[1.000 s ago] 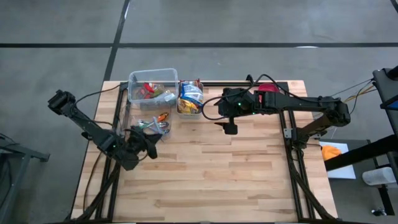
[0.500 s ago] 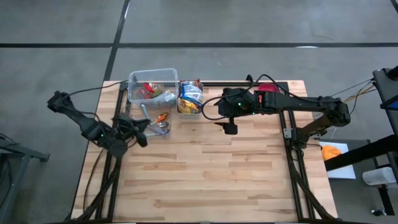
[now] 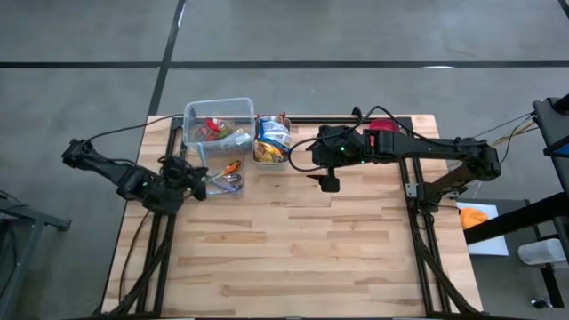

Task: Pick & Place Food Item
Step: Put the blue spoon into the transparent bin

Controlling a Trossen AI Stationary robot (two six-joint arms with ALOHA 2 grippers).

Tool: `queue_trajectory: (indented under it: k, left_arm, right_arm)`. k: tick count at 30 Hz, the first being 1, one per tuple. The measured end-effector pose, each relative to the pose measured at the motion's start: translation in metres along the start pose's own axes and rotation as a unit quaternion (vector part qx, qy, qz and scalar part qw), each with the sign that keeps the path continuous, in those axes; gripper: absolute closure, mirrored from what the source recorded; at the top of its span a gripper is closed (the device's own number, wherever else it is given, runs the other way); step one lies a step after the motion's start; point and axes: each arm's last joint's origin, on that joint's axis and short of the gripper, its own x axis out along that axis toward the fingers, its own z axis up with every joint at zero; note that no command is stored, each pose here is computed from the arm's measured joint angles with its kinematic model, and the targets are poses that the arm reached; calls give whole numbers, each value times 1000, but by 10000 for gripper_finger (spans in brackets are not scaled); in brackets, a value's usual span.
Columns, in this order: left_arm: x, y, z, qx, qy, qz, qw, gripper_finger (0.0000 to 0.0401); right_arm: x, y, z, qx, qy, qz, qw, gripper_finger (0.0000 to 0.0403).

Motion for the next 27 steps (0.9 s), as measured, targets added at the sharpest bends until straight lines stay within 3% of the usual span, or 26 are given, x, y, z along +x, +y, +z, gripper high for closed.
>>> queue_trajectory:
  k: [8, 21, 24, 27]
  left_arm:
    - [6, 10, -1, -61, 61, 47, 995, 363]
    - [19, 13, 0, -137, 103, 109, 979, 363]
    - [24, 12, -1, -133, 111, 131, 976, 363]
    - [30, 9, -2, -88, 131, 140, 977, 363]
  right_arm:
    - [0, 0, 0, 0, 0, 0, 1000, 18]
    - [0, 0, 0, 0, 0, 0, 1000, 18]
    - [0, 0, 0, 0, 0, 0, 1000, 18]
    - [0, 0, 0, 0, 0, 0, 1000, 18]
